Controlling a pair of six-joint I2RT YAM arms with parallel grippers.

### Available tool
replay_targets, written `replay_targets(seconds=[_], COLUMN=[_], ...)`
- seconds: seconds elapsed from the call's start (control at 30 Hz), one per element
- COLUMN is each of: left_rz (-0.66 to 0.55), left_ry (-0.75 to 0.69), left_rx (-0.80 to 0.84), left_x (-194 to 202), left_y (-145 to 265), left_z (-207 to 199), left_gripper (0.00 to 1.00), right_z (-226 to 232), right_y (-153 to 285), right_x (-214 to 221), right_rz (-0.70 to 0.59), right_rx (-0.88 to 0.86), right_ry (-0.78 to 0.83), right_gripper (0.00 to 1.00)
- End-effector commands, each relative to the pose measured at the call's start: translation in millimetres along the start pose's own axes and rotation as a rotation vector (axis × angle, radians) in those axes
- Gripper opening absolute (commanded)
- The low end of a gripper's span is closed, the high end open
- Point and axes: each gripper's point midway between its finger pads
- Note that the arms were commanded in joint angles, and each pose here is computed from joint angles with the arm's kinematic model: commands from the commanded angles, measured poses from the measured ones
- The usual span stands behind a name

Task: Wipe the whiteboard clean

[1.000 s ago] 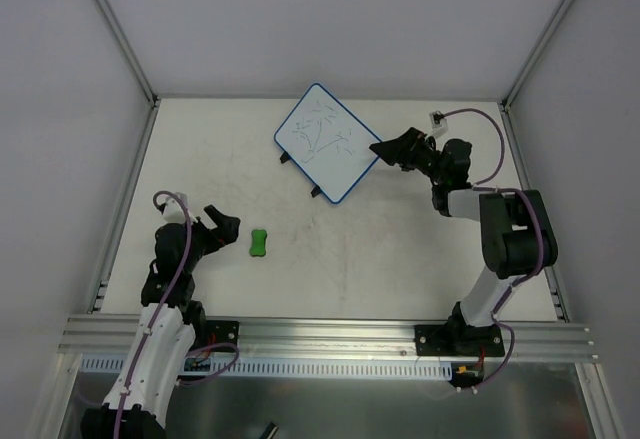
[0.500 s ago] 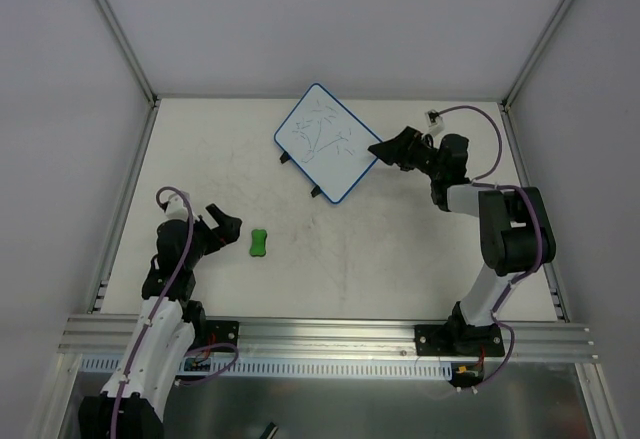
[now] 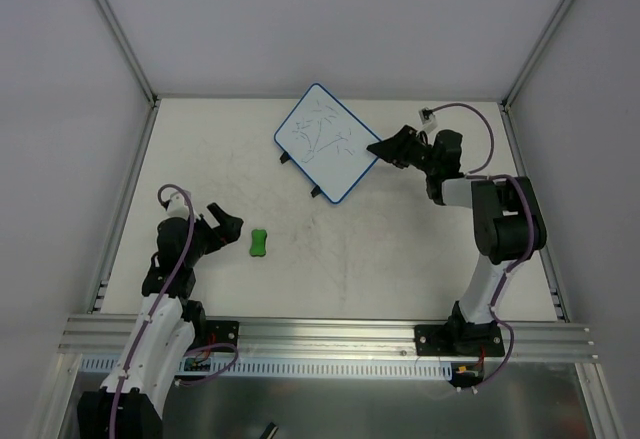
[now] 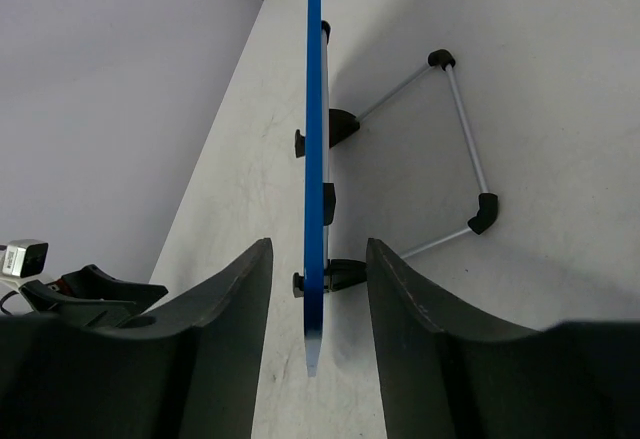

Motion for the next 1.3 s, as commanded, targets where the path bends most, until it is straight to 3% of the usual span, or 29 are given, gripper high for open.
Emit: replay_targets(seconds=[0.0,0.1,0.37,0.53,0.9,1.03,1.27], left_rz=[-0.034,-0.030,-0.030,0.010,0.223,0.325,0.512], left_ry=[-0.018,-0.020,-0.064,-0.100,-0.184,-0.208,-0.370], left_rx=[0.052,0.054,0.076,-0.003,-0.163,-0.172,-0.210], left_x=[-18,-17,-20,-26,-14,-1,39], left_y=[0,0,2,5,4,-2,-14], left_z=[-17,-17,-22,-25,-44,-49,-43], left_gripper=[0.99,0.99,0.95,0.95,0.97,0.97,0.92], right_z=[19,16,15,15,16,15,15], right_y=[-8,-11,-11,-10,-10,-11,-11], right_x=[-20,-19,-18,-20,-19,-19,-19], right_rz=[-0.035,-0.028,-0.029,-0.032,-0.031,-0.028,-0.026], right_rx=[-0.078,-0.082,-0.073,-0.073,-0.076,-0.080,-0.080], right_ry=[0.054,0.050,0.052,0.055,0.052,0.049,0.048], right_gripper=[0.43,0.42,0.19,0.14,0.00,0.00,0.00])
Point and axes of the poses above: each gripper's point midway between its finger pads, its own y axis back along the fingers, its own z axis along the line the jaws close on, x = y × z, and after that the axes turned 6 degrees about y, right-handed
